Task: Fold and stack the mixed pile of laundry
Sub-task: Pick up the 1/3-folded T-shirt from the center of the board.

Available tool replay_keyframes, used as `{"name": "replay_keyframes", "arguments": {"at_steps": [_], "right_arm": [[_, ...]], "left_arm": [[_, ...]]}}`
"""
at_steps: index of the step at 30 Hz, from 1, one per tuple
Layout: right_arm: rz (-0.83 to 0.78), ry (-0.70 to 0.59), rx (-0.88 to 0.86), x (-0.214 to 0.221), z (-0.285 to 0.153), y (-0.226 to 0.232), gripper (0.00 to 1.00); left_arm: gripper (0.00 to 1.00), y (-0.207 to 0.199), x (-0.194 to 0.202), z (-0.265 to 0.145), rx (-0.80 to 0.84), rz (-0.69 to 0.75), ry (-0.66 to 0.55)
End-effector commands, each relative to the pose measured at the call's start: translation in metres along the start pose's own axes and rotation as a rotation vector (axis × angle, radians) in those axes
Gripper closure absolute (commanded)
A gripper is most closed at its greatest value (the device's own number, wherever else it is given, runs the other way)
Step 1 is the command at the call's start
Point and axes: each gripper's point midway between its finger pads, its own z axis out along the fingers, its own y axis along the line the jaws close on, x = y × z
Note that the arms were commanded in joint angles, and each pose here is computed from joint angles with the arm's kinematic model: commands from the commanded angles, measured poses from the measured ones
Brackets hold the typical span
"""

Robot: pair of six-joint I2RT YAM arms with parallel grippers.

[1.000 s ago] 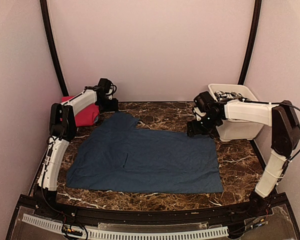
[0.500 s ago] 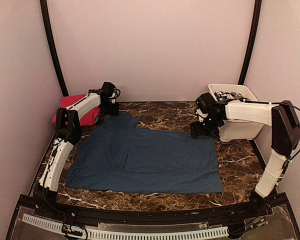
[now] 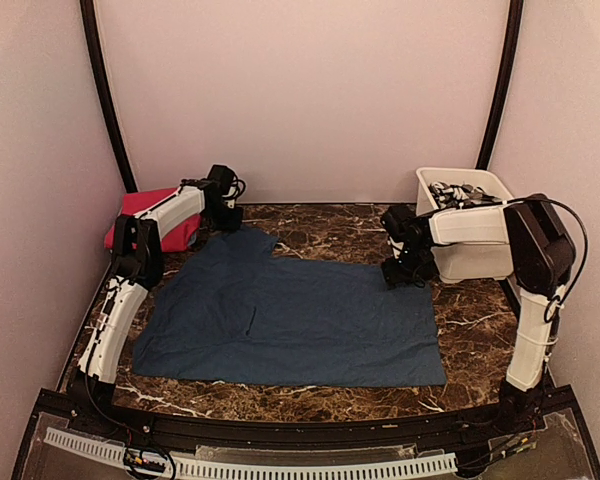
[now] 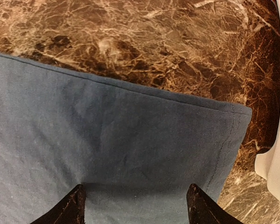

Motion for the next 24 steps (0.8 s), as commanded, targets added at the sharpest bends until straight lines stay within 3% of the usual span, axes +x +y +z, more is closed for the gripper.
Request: {"name": "replay_keyframes", "arguments": {"at_steps": [1, 8, 12, 24], "right_arm": [[0.052, -0.054, 0.047, -0.019, 0.0, -0.009, 0.29], [0.093, -0.102, 0.132, -0.038, -0.009, -0.043, 0.3], [0.119, -0.101, 0.198, -0.043, 0.004, -0.058, 0.38], [0.195, -0.02, 0.107, -0.036, 0.044, -0.04, 0.56]], "left_arm": [[1.0, 0.026, 0.014, -0.02, -0.015, -0.038, 0.078], [0.93, 0.024, 0.001, -0.032, 0.004, -0.052, 0.043], [0.91, 0.025, 0.001, -0.033, 0.002, -0.054, 0.047], [0.9, 0.032, 0.003, -0.036, -0.021, -0.081, 0.055]]}}
